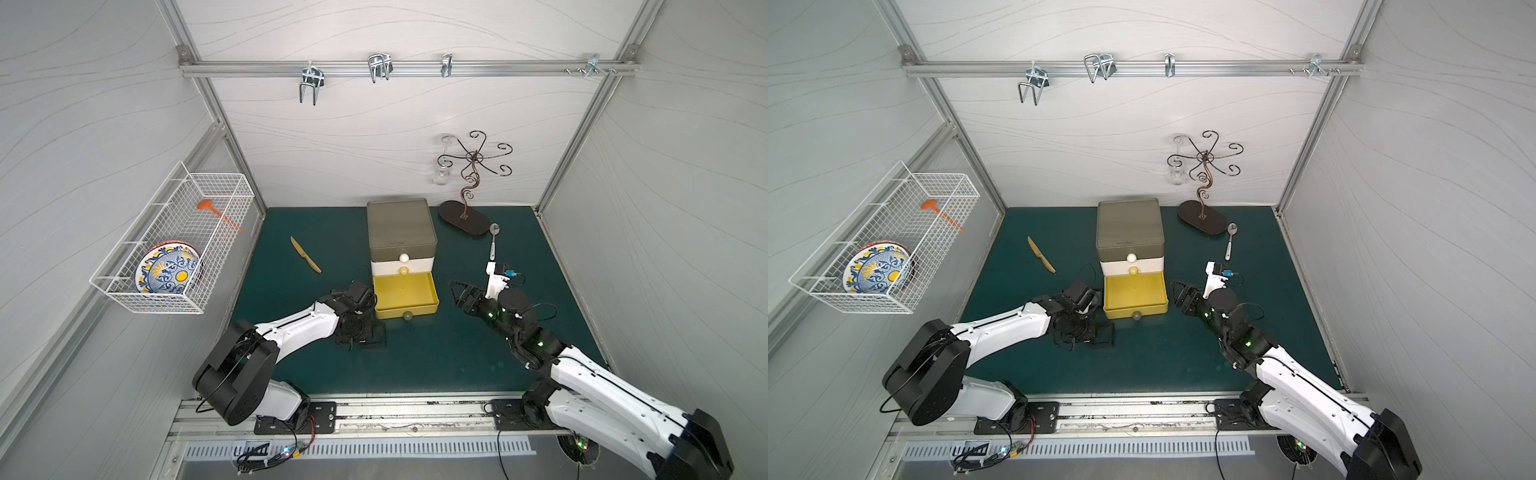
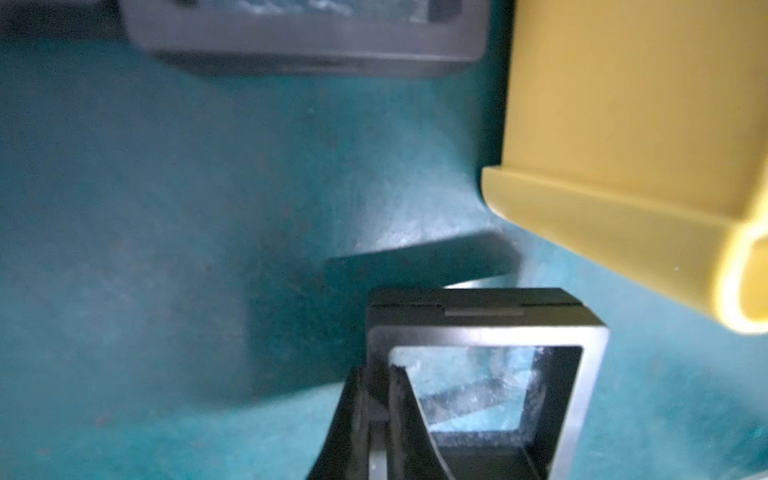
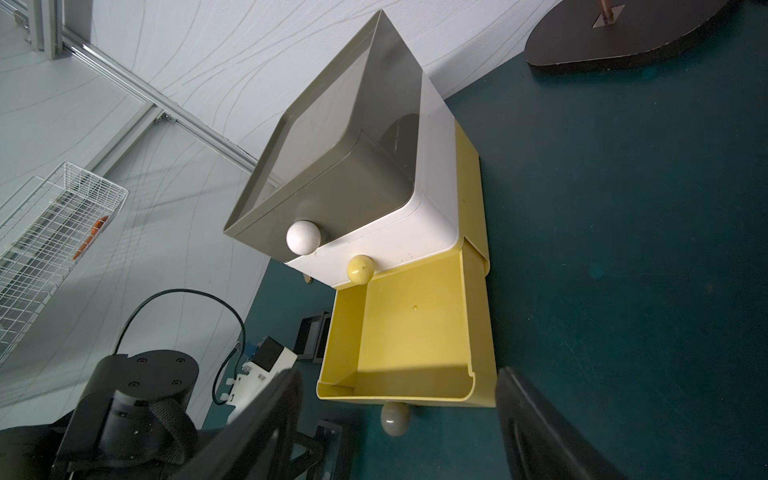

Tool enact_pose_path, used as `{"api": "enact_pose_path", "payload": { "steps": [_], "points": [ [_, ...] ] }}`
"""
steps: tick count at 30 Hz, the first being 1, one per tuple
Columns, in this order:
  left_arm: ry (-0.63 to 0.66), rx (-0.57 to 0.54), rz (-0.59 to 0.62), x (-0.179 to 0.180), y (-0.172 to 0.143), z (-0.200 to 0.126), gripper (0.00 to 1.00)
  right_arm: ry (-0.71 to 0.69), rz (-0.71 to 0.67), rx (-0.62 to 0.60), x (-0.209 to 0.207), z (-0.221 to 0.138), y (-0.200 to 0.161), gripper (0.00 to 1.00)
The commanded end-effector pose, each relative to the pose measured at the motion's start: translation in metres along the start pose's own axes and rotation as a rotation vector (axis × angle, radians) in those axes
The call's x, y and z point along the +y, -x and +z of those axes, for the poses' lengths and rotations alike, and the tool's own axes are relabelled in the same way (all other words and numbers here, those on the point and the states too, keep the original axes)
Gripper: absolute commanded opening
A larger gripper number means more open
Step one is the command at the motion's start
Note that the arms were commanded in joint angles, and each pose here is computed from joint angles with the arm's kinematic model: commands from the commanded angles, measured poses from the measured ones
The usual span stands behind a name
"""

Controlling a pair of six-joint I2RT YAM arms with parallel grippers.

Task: Place the brooch boxes into the drawer by color
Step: Pick up the brooch box from the center of the board, then place the brooch box in the drawer.

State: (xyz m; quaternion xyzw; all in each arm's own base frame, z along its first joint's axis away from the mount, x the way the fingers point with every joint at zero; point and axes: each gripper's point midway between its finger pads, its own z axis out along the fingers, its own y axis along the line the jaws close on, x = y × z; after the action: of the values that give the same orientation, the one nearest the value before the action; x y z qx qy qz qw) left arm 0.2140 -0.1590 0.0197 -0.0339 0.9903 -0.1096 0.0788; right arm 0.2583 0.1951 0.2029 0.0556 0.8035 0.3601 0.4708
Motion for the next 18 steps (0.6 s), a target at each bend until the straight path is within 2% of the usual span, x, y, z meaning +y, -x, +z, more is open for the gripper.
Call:
{"api": "enact_pose_path", "payload": {
  "steps": [1,12,18],
  "points": [
    [0.011,-0.03,0.014,-0.003,0.008,-0.014,0.0,-0.017,0.004,0.0,-0.005,0.0,-0.001,0.78],
    [-0.103,-0.226,0.064,-0.041,0.05,-0.11,0.0,-0.022,0.005,-0.007,-0.008,-0.002,-0.001,0.79],
    [-0.127,-0.303,0.054,-0.064,0.086,-0.113,0.0,-0.026,0.011,-0.015,-0.01,-0.004,0.0,0.79]
  ]
}}
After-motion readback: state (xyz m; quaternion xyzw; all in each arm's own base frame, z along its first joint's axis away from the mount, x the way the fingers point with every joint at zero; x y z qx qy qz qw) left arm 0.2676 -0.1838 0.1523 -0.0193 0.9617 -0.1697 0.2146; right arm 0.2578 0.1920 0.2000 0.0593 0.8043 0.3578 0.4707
